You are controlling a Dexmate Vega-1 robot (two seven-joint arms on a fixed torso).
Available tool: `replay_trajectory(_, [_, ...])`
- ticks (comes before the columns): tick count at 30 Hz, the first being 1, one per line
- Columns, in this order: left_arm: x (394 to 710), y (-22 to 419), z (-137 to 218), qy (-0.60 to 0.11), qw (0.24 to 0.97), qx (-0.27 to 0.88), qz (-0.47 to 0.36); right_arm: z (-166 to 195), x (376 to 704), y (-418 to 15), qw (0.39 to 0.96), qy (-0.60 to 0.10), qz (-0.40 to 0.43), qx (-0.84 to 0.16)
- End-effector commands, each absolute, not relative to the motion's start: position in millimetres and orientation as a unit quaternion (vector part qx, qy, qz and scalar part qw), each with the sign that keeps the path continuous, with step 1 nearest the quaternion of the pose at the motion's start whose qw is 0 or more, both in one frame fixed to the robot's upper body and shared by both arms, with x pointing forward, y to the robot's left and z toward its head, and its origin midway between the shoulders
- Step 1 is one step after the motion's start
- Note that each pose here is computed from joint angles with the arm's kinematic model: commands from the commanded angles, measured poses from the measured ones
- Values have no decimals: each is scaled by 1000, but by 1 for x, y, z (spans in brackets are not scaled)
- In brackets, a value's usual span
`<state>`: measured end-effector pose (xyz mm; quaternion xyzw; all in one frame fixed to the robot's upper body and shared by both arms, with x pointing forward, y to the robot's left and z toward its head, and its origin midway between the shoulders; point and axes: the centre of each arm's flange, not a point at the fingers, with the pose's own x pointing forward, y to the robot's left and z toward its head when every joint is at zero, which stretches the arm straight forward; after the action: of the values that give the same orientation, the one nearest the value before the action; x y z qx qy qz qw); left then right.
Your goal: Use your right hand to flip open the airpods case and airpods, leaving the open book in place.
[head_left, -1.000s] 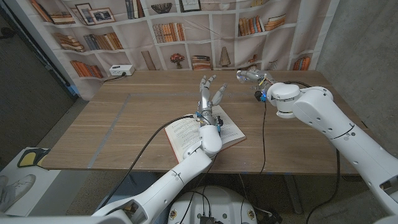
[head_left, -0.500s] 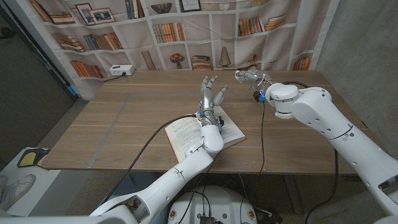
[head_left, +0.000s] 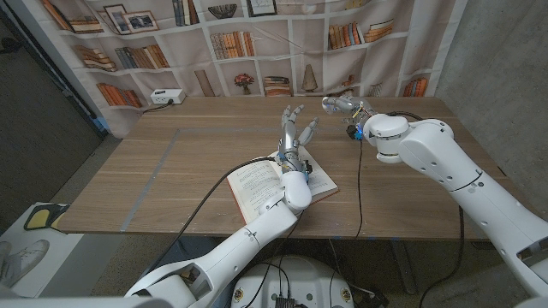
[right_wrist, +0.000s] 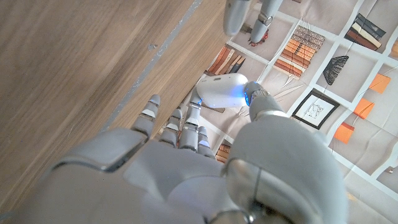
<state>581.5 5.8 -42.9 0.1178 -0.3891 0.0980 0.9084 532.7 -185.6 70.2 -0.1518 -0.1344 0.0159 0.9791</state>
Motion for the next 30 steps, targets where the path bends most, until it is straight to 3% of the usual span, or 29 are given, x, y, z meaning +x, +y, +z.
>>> replay_trajectory(1, [586, -2, -43, -393, 907, 122, 85, 69, 537, -181, 980, -130, 19, -151])
replay_trajectory(30, [595, -15, -40, -394, 906, 133, 81, 62, 545, -180, 980, -119, 24, -156])
